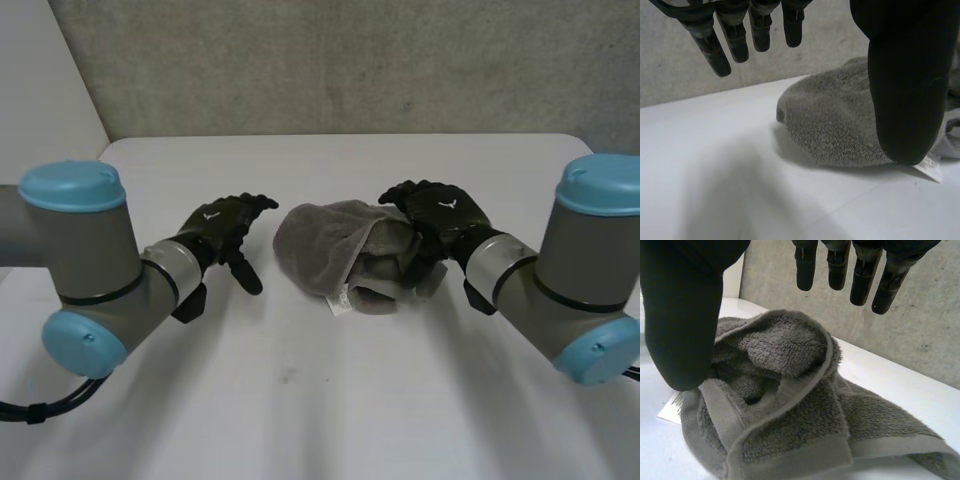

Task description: Fold the towel.

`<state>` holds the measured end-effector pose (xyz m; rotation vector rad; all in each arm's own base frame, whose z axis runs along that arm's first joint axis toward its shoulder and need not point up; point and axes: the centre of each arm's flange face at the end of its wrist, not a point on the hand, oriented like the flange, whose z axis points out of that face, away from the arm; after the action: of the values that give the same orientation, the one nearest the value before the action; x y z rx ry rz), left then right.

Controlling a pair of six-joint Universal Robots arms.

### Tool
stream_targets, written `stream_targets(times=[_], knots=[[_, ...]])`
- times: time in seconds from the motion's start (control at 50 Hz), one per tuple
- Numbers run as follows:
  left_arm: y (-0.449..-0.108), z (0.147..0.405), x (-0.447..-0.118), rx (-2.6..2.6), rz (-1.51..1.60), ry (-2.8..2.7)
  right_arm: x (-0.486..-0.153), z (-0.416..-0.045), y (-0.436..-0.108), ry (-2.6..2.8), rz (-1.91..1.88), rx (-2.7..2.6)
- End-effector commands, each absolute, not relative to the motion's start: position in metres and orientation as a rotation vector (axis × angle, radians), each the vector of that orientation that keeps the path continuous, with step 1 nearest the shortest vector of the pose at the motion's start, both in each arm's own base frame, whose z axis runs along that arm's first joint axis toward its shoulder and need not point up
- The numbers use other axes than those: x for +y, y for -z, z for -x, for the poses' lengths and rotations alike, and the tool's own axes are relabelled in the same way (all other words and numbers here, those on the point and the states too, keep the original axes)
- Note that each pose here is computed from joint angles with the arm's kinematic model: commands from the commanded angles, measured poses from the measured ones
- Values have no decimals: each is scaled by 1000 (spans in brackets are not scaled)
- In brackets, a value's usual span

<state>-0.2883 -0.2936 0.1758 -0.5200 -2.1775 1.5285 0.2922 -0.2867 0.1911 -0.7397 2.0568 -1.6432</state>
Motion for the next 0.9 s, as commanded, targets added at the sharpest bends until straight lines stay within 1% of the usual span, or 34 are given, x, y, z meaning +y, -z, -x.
stream_targets(times=[0.02,0.06,0.08,0.16,0.24,0.26,0.28,0.3,0.34,0.36,0.38,0.4,0.44,0.46,0.5,0.52,0.54,0.56,0.58,0.6,0.68,0.7,0.72,0.76,0.78,0.82,0.86,0.9], knots=[[-157,285,-302,-2227,435,-1547,-291,-329,-174,1715,789,2019],[-156,284,-302,-2233,429,-1549,-297,-345,-163,1818,854,2023],[-154,284,-300,-2241,428,-1542,-297,-345,-163,1818,854,2023],[-153,282,-296,-2251,430,-1528,-309,-354,-146,1952,1007,2028],[-154,280,-292,-2253,427,-1527,-313,-359,-150,2029,1054,1970],[-154,280,-292,-2253,427,-1527,-315,-360,-162,2081,1024,1920],[-154,280,-291,-2255,425,-1525,-317,-361,-184,2155,976,1846],[-154,280,-290,-2257,421,-1522,-317,-362,-184,2155,976,1845],[-155,281,-288,-2256,410,-1518,-315,-360,-232,2272,884,1709],[-155,284,-285,-2249,390,-1505,-315,-360,-232,2273,884,1708],[-155,284,-285,-2249,390,-1505,-311,-358,-253,2310,856,1659],[-155,288,-281,-2239,358,-1481,-311,-358,-253,2311,856,1659],[-155,292,-276,-2227,317,-1448,-302,-353,-287,2372,821,1584],[-156,296,-272,-2210,264,-1415,-302,-353,-287,2372,821,1584],[-158,299,-270,-2192,206,-1384,-292,-349,-311,2399,811,1545],[-158,302,-267,-2177,156,-1351,-292,-349,-312,2400,811,1545],[-158,302,-267,-2177,156,-1351,-287,-346,-321,2401,810,1540],[-158,304,-266,-2162,113,-1324,-287,-346,-321,2401,810,1540],[-158,304,-266,-2162,113,-1323,-282,-344,-328,2399,812,1541],[-157,308,-263,-2151,87,-1293,-278,-341,-337,2402,811,1537],[-157,320,-259,-2112,51,-1243,-267,-338,-349,2398,812,1531],[-157,321,-259,-2112,51,-1243,-259,-338,-355,2390,817,1520],[-157,325,-258,-2101,48,-1232,-259,-338,-355,2390,818,1520],[-156,329,-258,-2092,42,-1220,-242,-341,-365,2379,826,1490],[-156,332,-258,-2082,31,-1208,-242,-341,-365,2379,827,1490],[-154,336,-257,-2075,16,-1186,-230,-338,-377,2388,819,1459],[-152,341,-254,-2066,6,-1154,-227,-336,-381,2392,812,1451],[-151,352,-241,-2042,5,-1083,-225,-334,-384,2401,807,1442]])
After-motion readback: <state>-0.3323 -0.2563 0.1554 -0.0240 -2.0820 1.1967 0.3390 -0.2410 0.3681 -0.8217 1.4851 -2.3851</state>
